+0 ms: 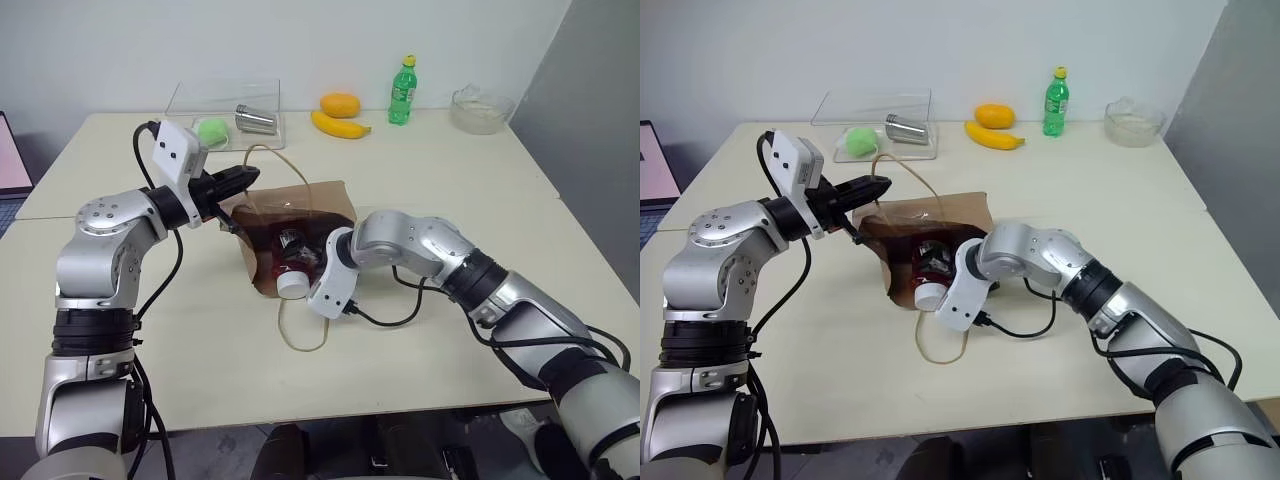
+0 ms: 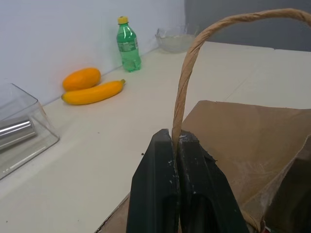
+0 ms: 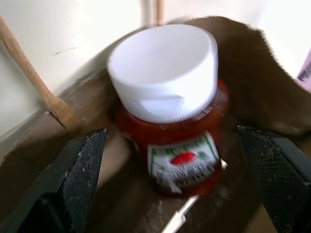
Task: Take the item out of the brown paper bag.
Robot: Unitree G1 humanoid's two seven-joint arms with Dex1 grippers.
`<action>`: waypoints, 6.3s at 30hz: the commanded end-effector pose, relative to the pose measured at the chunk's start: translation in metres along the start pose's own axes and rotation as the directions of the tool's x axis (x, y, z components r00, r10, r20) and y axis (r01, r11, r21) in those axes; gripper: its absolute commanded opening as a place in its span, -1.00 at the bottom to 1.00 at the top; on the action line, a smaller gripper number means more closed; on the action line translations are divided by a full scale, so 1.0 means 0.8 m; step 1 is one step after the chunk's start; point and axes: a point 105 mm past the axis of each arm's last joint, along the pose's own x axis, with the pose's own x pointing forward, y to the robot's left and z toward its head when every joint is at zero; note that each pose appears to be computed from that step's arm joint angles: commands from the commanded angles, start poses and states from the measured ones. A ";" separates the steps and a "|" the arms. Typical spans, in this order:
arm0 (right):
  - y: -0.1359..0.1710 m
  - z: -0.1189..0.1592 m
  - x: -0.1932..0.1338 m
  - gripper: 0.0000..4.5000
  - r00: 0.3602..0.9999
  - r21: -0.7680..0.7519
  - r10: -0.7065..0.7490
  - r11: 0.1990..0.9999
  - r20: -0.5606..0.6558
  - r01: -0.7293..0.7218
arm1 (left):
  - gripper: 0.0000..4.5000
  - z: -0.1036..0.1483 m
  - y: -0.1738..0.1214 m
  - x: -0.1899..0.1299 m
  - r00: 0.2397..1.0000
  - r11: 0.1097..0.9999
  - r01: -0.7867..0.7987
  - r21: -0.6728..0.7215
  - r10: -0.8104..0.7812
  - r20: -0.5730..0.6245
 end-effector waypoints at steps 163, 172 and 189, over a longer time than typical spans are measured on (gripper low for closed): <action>0.050 0.001 -0.196 0.99 0.808 0.985 -0.571 -0.006 -0.145 0.172 | -1.00 0.015 0.015 -0.020 0.990 0.991 -0.135 -0.005 0.135 0.049; 0.012 0.005 -0.176 0.99 0.774 0.991 -0.626 0.011 -0.097 0.133 | -1.00 0.028 0.028 -0.009 0.989 0.991 -0.129 0.019 0.127 0.071; 0.002 0.013 -0.167 1.00 0.762 0.995 -0.644 0.017 -0.066 0.101 | -0.47 0.012 0.029 -0.009 0.990 0.989 -0.144 0.018 0.144 -0.003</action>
